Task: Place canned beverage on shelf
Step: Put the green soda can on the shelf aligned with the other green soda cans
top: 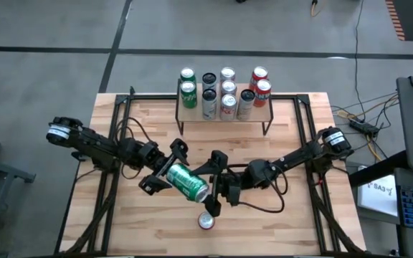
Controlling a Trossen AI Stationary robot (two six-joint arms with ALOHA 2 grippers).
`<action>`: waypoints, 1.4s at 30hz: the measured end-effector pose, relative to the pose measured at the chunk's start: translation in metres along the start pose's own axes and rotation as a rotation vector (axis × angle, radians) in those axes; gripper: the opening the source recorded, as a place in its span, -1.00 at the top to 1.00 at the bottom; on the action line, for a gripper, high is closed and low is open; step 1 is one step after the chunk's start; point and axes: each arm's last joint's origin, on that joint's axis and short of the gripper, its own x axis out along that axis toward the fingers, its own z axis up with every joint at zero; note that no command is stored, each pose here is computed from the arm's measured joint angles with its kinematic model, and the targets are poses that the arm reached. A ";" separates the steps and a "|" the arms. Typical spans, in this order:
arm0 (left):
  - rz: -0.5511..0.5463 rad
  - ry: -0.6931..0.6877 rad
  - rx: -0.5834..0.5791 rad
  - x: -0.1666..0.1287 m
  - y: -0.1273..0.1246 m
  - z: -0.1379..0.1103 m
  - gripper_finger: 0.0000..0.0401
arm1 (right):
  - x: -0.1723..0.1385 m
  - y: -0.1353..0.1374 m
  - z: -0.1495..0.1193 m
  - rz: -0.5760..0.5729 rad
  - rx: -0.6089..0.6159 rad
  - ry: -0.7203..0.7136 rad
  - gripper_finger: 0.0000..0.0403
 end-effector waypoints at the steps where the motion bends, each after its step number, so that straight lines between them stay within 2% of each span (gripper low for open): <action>1: 0.005 0.002 -0.004 -0.001 0.001 0.001 -0.74 | 0.000 0.000 0.000 0.000 0.003 0.001 -0.61; 9: 0.038 0.022 -0.032 -0.011 0.007 0.001 -0.73 | 0.000 -0.008 0.007 -0.019 0.024 0.048 -0.61; 15: 0.049 0.025 -0.044 -0.011 0.008 0.001 -0.45 | 0.000 -0.010 0.002 -0.009 0.015 0.067 -0.61; 30: 0.067 0.021 -0.067 -0.011 0.008 0.001 -0.44 | 0.001 -0.013 -0.004 0.020 -0.033 0.049 -0.67; 38: 0.130 0.023 -0.065 -0.012 0.011 -0.002 -0.43 | 0.004 -0.016 -0.007 0.027 -0.045 0.062 -0.70; 42: 0.126 0.023 -0.063 -0.012 0.011 -0.002 -0.43 | 0.004 -0.016 -0.007 0.029 -0.049 0.067 -0.54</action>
